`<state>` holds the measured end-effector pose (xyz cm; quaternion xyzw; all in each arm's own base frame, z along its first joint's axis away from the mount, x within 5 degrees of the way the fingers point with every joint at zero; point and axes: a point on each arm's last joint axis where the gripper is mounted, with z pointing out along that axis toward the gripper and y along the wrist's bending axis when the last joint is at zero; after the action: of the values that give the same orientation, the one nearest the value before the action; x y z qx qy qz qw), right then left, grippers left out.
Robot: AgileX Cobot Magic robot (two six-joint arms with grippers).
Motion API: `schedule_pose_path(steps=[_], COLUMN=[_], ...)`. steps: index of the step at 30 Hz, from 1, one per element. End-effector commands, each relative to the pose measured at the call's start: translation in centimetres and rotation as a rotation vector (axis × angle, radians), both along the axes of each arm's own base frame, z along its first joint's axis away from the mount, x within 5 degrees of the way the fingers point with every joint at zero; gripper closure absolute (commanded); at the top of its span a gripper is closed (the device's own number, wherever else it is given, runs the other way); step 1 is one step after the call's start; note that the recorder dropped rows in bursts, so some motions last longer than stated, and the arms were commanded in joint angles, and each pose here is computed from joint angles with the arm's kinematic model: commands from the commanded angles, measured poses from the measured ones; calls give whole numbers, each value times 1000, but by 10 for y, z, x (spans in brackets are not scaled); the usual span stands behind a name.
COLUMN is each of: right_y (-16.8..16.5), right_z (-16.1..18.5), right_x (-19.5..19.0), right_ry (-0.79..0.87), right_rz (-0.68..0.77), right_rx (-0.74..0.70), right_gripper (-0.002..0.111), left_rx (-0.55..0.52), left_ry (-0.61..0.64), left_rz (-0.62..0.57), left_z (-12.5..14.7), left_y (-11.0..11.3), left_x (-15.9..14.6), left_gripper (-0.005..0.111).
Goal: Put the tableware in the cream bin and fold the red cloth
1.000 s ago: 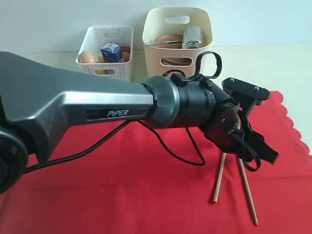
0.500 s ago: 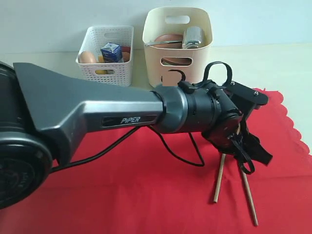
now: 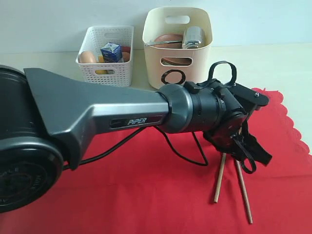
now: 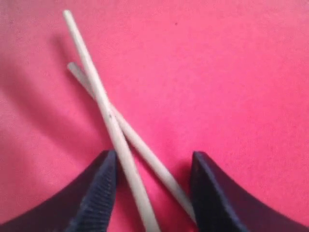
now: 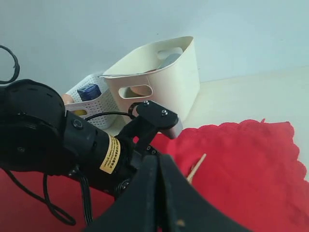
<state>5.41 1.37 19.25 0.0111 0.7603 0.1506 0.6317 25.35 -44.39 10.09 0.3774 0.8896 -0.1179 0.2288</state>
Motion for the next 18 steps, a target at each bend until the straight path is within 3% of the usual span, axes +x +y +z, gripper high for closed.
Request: schedule_pose_path(steps=[1, 7, 13, 18], right_y=[0, 0, 0, 0], right_z=[-1, -1, -1, -1], right_x=[0, 0, 0, 0], right_ry=[-10, -10, -10, -10], right_rz=[-1, -1, -1, -1], right_rx=[-7, -7, -7, -7], right_gripper=[108, 108, 108, 108], left_rx=[59, 80, 98, 80], left_ry=[36, 49, 54, 25], left_rz=[14, 20, 30, 17], left_z=[-14, -15, -2, 33], left_y=[4, 6, 10, 15], left_x=[-3, -4, -4, 0], left_gripper=[78, 107, 107, 107])
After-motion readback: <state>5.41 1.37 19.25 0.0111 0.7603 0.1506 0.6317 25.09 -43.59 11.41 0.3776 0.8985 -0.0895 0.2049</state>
